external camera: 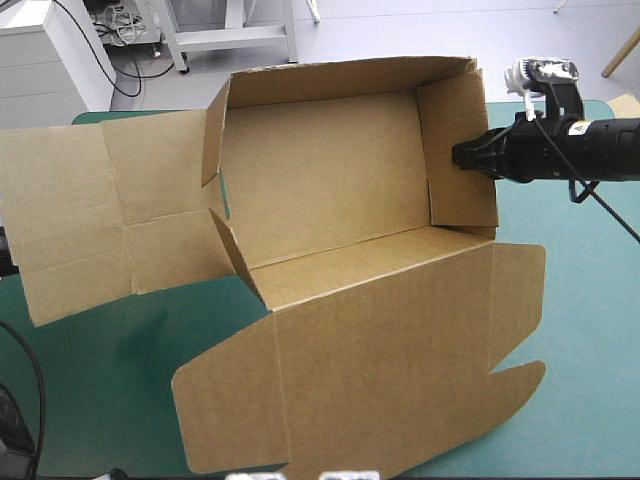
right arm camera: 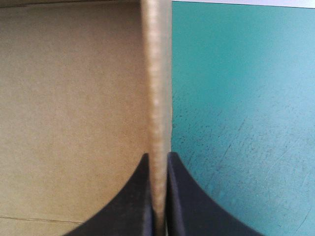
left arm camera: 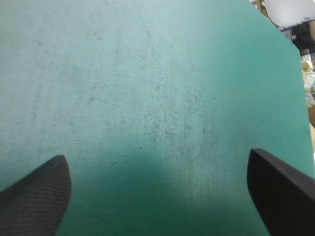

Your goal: Fold the box

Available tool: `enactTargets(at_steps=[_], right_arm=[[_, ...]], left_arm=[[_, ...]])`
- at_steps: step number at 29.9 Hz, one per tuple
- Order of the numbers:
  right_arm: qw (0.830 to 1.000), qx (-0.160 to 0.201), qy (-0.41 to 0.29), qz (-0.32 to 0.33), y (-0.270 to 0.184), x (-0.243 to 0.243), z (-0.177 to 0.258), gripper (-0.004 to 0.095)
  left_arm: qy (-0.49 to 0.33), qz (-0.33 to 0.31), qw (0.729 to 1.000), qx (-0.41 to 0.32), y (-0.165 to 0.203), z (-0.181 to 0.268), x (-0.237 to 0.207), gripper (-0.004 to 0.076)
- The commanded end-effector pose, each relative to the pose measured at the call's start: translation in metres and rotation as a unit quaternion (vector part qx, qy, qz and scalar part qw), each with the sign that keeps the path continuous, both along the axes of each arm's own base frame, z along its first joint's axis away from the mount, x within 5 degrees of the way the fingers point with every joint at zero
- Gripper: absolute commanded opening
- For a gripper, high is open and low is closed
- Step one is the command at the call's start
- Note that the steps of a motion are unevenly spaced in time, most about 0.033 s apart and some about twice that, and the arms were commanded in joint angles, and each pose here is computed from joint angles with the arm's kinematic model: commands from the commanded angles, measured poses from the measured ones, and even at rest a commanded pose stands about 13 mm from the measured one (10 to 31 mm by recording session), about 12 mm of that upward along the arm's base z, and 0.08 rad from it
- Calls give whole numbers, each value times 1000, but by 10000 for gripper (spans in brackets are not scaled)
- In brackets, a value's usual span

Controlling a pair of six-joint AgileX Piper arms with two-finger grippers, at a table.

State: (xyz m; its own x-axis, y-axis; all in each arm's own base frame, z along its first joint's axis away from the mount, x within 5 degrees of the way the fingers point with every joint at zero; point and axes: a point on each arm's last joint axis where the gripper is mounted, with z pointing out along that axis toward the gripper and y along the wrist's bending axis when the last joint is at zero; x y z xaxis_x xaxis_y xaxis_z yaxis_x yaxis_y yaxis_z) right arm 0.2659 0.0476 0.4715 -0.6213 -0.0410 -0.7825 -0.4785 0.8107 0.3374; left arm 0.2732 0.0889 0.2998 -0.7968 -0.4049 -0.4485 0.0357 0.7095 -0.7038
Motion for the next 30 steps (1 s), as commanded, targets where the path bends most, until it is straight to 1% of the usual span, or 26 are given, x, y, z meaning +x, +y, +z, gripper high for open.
enactTargets(at_steps=[1,4,6,9,11,16,20,22,23,25,27,28,30], right_arm=[[998,39,-41,-10,1,-1,17,-21],[998,41,-36,-17,0,10,12,-21],[998,32,-43,-20,-2,17,8,-21],[998,20,-55,-22,-3,26,4,-21],[998,14,-52,-28,-5,32,-1,-21],[998,-1,-31,-47,-9,42,-11,-19],[998,-3,-30,-47,-5,48,-15,-19],[998,-13,-33,-50,-1,50,-16,-16],[997,-32,-33,-57,1,51,-19,-14],[996,-43,-28,-70,5,53,-21,-14],[994,-64,-27,-80,9,54,-23,-14],[994,-71,-29,-83,11,54,-24,-14],[993,-71,-41,-85,16,54,-22,-13]], left_arm=[[-58,-36,997,-35,-24,20,2,690],[-79,-73,993,-58,-38,25,4,690],[-91,-79,990,-70,-45,29,5,690],[-106,-101,988,-51,-54,34,1,690],[-119,-106,985,-58,-60,41,-1,690],[-184,-129,971,-83,-82,64,-8,690],[-204,-163,960,-107,-105,73,-11,690],[-216,-174,954,-115,-112,76,-13,690],[-223,-176,951,-123,-115,80,-15,690],[-236,-179,946,-133,-119,87,-18,690],[-248,-178,942,-142,-121,93,-22,690],[-252,-179,940,-146,-123,95,-23,689],[-258,-185,936,-152,-127,98,-26,687]])
